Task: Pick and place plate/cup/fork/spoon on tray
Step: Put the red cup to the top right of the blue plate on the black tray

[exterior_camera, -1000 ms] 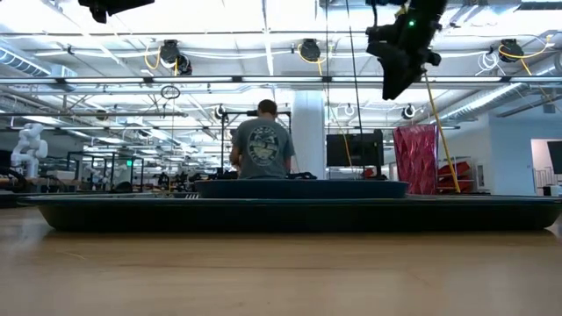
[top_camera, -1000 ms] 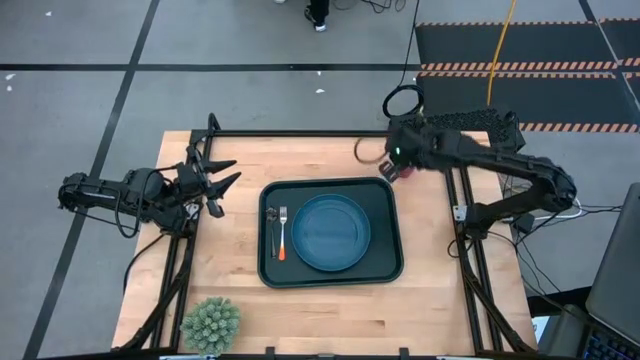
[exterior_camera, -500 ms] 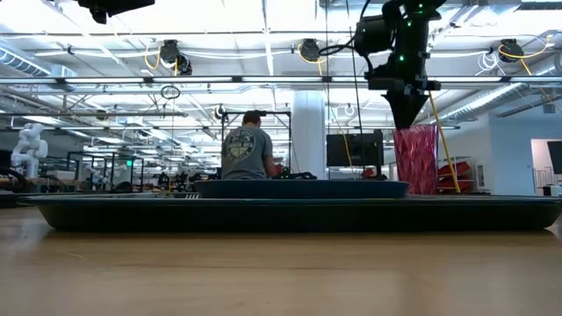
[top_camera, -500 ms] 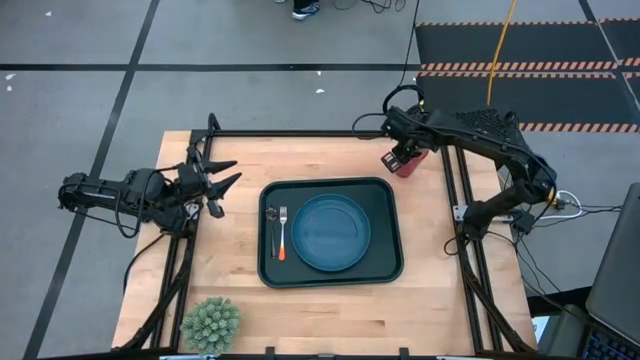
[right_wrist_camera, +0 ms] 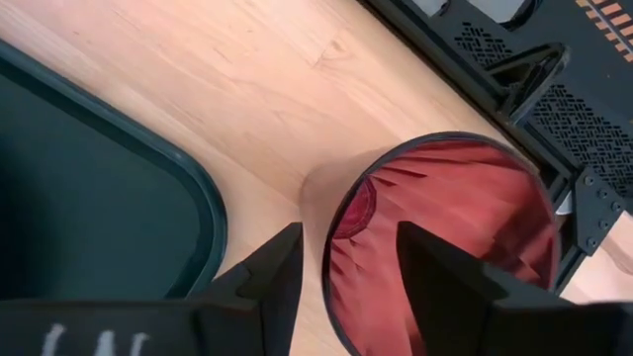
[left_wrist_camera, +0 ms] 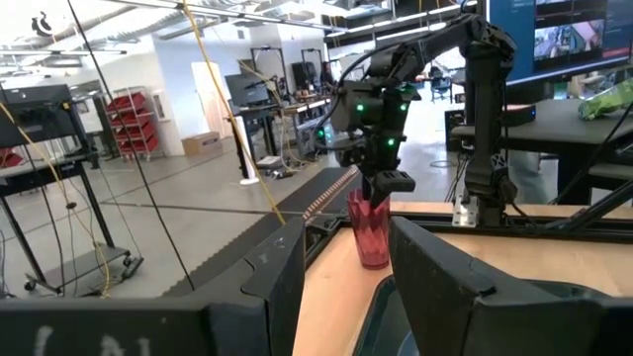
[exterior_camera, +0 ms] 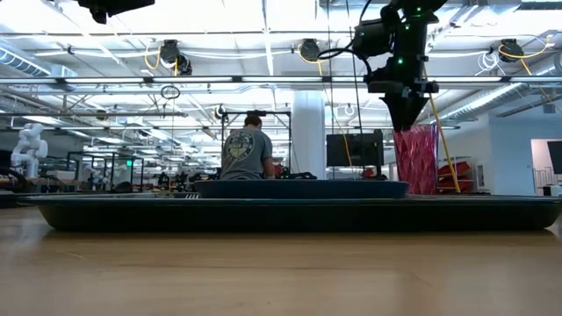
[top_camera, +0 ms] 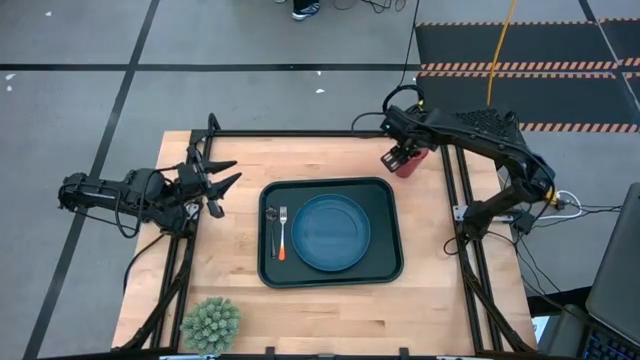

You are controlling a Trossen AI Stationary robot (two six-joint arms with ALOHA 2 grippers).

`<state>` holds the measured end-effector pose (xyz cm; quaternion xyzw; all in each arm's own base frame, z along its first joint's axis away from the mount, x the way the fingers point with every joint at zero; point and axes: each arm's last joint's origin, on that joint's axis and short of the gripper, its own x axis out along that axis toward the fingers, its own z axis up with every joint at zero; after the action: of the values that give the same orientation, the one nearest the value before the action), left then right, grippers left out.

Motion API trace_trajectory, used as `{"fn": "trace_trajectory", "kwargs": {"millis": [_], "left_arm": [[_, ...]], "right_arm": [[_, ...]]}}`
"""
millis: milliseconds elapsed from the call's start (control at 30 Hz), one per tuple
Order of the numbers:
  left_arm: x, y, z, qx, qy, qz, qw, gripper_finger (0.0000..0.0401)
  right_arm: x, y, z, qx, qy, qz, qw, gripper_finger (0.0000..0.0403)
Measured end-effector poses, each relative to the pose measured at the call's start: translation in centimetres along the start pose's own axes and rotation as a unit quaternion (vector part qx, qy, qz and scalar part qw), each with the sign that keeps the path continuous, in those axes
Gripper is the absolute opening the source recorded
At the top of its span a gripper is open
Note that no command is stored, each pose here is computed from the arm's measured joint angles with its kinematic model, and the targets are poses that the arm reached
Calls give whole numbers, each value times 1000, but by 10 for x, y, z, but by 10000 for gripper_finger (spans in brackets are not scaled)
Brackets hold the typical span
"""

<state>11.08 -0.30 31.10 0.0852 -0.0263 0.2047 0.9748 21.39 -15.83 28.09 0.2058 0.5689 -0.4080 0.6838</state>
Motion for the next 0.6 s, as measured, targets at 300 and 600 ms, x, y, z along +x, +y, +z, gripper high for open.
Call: {"fn": "trace_trajectory", "kwargs": {"millis": [300, 600], "left_arm": [[0, 0, 0, -2, 0, 0, 1000, 152], [0, 0, 0, 0, 1, 0, 1000, 152]], "right_arm": [[17, 6, 6, -34, 28, -9, 999, 138], [16, 3, 6, -90, 17, -55, 994, 24]]}}
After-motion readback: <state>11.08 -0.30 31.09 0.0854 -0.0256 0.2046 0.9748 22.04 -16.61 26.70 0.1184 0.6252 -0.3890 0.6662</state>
